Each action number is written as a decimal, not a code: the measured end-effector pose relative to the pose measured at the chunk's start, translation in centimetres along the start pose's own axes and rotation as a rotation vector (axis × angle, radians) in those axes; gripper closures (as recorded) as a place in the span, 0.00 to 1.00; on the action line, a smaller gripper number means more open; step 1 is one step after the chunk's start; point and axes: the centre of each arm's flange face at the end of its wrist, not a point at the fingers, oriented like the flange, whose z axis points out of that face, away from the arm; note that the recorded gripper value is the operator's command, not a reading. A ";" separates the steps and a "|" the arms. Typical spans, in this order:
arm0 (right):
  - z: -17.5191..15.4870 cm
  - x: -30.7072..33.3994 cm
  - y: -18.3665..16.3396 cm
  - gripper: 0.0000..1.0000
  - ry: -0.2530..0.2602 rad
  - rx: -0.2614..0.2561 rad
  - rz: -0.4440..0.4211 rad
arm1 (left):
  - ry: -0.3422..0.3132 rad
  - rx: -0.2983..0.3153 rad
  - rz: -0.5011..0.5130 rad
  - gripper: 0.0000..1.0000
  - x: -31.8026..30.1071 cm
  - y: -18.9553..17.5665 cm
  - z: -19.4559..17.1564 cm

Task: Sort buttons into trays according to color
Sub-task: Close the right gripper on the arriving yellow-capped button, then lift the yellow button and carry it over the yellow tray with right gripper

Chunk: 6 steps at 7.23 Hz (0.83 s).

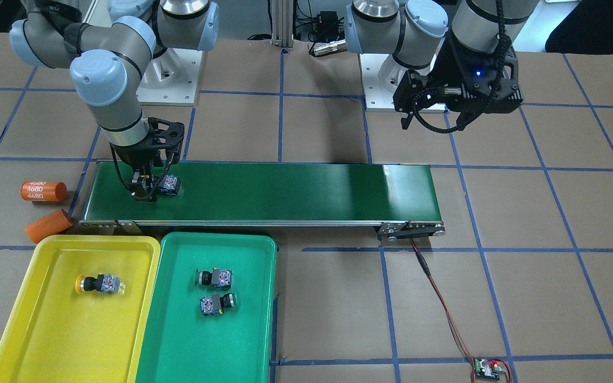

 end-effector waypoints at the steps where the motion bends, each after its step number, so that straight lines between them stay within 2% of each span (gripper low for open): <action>1: 0.0 0.0 -0.1 0.57 0.002 0.001 0.005 | 0.001 0.001 0.000 0.00 0.0 0.0 0.0; 2: 0.0 0.0 -0.1 0.73 0.002 0.000 0.008 | 0.001 0.001 0.000 0.00 0.0 0.0 0.0; 4: -0.2 0.0 0.0 0.78 0.005 -0.009 0.008 | 0.001 0.001 0.000 0.00 0.0 0.0 0.0; 6: -0.8 0.6 0.2 0.77 0.020 -0.028 0.007 | 0.001 0.001 0.000 0.00 0.0 -0.1 0.0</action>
